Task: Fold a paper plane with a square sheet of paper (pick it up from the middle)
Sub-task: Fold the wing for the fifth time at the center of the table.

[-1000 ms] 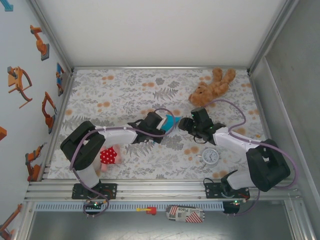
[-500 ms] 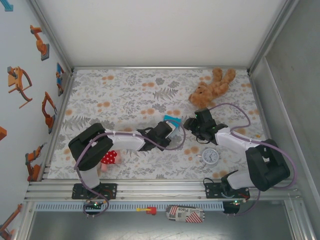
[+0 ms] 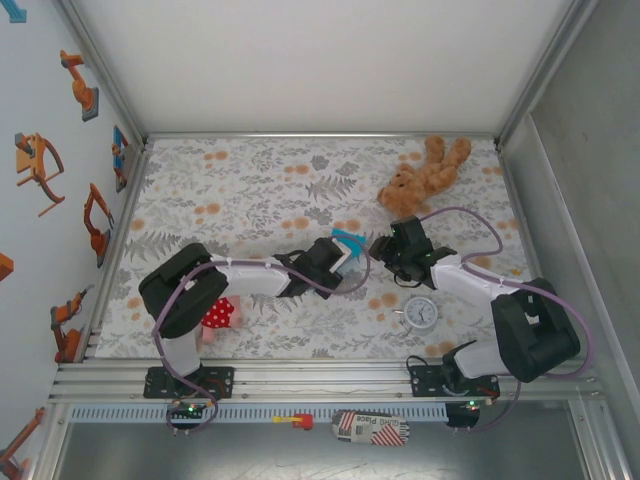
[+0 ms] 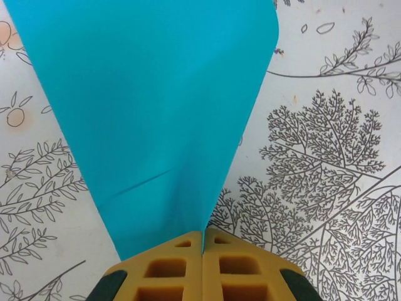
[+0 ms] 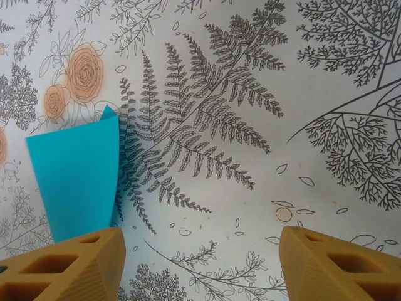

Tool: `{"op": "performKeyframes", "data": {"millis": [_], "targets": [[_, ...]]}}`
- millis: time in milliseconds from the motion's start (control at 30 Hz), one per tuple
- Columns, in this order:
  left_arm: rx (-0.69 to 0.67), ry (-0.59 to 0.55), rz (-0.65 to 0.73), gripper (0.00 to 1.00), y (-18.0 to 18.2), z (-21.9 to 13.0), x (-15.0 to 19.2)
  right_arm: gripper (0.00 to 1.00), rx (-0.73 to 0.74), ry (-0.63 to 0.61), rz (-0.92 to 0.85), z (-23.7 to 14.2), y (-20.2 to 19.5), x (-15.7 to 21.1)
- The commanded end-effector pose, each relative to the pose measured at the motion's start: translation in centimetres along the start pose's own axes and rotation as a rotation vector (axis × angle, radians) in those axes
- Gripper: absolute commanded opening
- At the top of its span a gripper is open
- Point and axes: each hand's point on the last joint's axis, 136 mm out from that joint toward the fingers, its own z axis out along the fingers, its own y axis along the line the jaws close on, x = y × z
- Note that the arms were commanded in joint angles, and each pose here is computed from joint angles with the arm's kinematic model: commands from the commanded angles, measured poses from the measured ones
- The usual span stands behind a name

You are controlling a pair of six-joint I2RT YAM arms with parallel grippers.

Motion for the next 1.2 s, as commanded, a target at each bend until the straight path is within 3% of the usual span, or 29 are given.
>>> {"op": "performKeyframes", "data": {"millis": [0, 633, 1167], "targets": [[0.153, -0.025, -0.108, 0.05, -0.8, -1.5, -1.1, 0.65, -0.022, -0.002, -0.031, 0.2, 0.1, 0.0], [0.604, -0.054, -0.544, 0.03, 0.0, -2.4, -3.0, 0.68, -0.25, 0.099, -0.271, 2.1, 5.4, 2.2], [0.619, 0.051, -0.627, 0.02, 0.9, -0.2, -0.4, 0.69, -0.243, 0.147, -0.371, 3.3, 6.5, 3.3]]}}
